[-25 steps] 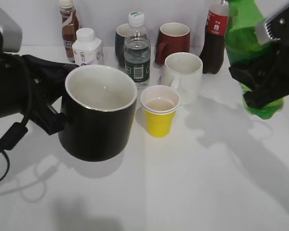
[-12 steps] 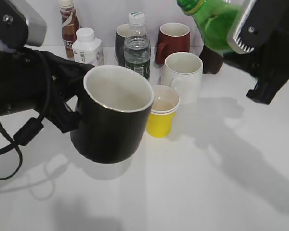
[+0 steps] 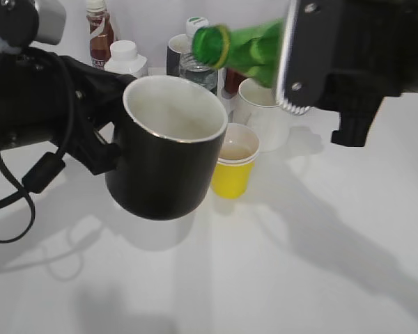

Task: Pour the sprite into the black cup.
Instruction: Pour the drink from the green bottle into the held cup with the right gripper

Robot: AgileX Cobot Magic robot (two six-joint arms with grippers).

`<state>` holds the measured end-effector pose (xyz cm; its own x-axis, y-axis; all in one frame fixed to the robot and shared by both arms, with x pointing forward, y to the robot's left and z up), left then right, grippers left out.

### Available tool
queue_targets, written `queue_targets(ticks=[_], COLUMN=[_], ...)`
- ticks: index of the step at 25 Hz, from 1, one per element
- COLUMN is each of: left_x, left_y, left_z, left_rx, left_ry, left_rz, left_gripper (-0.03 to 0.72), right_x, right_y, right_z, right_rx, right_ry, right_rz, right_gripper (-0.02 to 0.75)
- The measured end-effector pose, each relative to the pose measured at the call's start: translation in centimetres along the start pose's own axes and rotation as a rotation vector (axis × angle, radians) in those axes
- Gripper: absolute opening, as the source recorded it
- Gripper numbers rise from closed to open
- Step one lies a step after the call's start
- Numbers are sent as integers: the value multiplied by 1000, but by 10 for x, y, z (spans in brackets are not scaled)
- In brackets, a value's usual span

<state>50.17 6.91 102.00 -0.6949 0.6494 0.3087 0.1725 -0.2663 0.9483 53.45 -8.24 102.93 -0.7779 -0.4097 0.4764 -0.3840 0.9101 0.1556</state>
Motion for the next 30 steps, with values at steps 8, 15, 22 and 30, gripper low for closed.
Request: queue_targets(ticks=[8,15,22,30], left_x=[0,0,0,0], left_y=[-6,-6,-6,-7], left_z=[1,1,1,1], left_rx=[0,0,0,0], left_ry=[6,6,7,7], left_rz=[30,30,31,34], left_gripper=[43,43,43,43], right_x=[-6,-5,-5,-5], right_y=[6,4,4,5], right_z=[-5,-12,-16,-19], right_rx=[158,285,343,400], right_ry=[-26,-64,-82,-99], right_rz=[6,19,25,28], right_gripper=[410,410,410,410])
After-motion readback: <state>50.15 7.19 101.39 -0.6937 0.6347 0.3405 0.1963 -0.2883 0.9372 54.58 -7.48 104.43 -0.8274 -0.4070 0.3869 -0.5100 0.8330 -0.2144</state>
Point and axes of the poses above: a point on each arm's last joint axis where the gripper is mounted, x pointing back along that axis away from the gripper, z along the wrist's bending axis when the last joint is at zero, y = z × x, the point moved 10 cm from there along -x, pointing out along that axis toward the gripper, and after that the axes turned 9 degrees about x, right-handed, at the moved point
